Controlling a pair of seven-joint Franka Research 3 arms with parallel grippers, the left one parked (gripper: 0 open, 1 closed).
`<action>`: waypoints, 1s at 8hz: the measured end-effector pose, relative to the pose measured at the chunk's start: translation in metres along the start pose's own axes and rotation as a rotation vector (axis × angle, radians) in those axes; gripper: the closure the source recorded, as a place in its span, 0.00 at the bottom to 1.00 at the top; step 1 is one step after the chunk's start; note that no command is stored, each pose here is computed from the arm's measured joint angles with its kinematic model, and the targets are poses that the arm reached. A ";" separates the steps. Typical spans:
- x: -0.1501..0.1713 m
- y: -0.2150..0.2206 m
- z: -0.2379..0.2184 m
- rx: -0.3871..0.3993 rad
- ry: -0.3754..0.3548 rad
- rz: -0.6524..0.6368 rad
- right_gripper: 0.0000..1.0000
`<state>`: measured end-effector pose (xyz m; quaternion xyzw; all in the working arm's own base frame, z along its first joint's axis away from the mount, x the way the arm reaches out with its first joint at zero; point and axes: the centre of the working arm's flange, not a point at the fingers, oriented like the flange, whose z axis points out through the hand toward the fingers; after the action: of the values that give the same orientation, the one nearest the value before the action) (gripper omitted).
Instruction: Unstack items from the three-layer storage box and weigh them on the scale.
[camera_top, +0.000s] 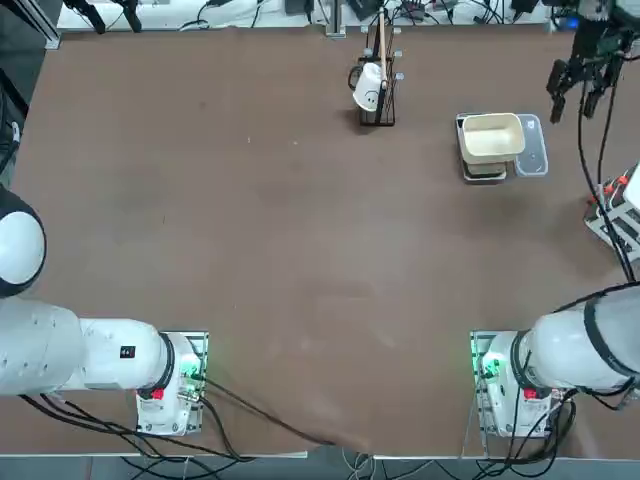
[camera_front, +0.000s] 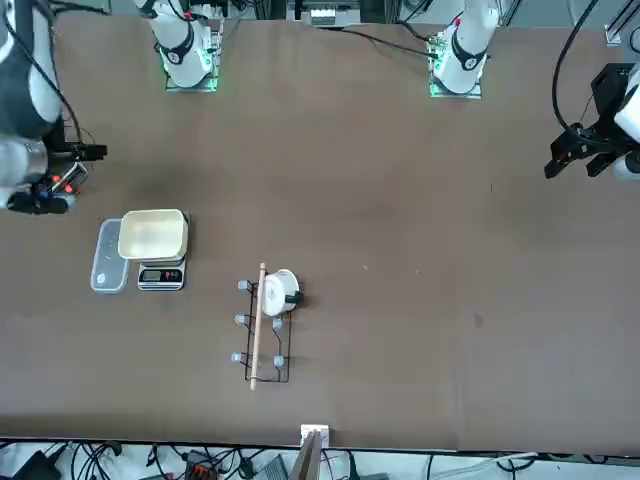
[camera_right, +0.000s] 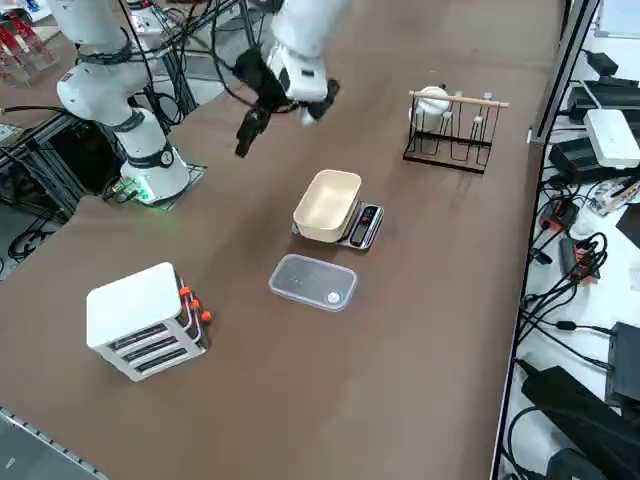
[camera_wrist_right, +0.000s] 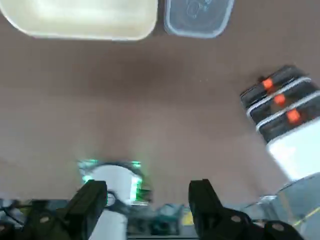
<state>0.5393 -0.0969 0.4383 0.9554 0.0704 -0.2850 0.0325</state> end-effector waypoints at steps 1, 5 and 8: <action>-0.002 0.043 0.025 0.016 0.042 -0.101 0.00; -0.034 0.192 0.134 -0.128 0.351 -0.393 0.01; -0.028 0.187 0.172 -0.182 0.421 -0.419 0.05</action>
<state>0.4519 -0.3020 0.3142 0.9512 0.2963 -0.0741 0.0433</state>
